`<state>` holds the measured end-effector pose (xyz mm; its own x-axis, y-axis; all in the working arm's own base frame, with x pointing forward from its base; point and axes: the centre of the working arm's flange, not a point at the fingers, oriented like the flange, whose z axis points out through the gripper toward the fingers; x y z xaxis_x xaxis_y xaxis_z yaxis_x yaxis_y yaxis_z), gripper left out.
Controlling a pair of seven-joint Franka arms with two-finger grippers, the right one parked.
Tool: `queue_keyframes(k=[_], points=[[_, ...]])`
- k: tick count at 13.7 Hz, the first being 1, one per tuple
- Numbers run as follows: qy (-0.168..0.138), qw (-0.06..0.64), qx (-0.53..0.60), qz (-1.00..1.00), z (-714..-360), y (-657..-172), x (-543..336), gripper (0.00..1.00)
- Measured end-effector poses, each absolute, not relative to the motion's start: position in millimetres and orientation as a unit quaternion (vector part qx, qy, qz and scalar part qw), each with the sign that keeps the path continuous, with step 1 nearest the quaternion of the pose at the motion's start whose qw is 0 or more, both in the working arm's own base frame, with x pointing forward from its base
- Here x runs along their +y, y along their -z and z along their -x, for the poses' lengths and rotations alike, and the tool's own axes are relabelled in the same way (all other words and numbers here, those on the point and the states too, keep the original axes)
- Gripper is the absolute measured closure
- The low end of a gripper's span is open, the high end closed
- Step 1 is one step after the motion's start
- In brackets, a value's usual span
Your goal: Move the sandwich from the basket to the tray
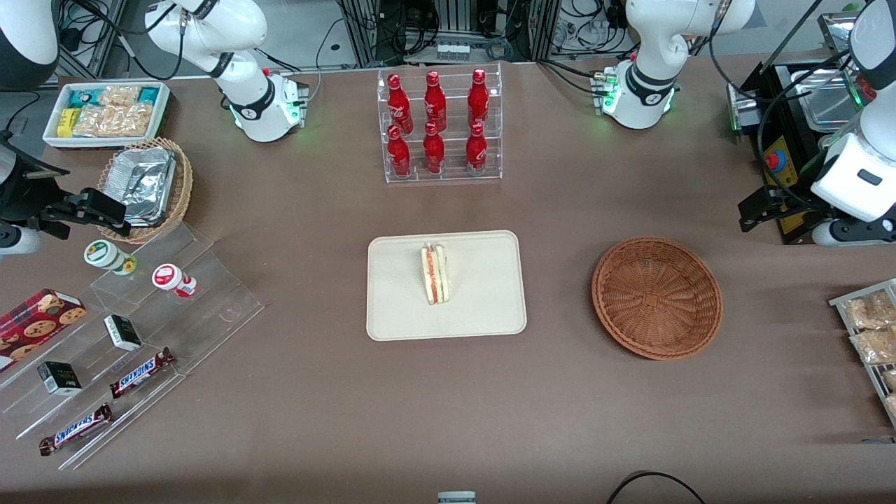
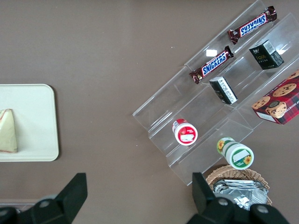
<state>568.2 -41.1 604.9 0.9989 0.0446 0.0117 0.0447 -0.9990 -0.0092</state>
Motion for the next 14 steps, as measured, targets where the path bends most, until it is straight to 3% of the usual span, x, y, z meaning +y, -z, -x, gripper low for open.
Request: queue_keyframes(k=[14], points=[[0.004,0.000,-0.019,1.000,-560.4,-623.6,-39.7,0.00]])
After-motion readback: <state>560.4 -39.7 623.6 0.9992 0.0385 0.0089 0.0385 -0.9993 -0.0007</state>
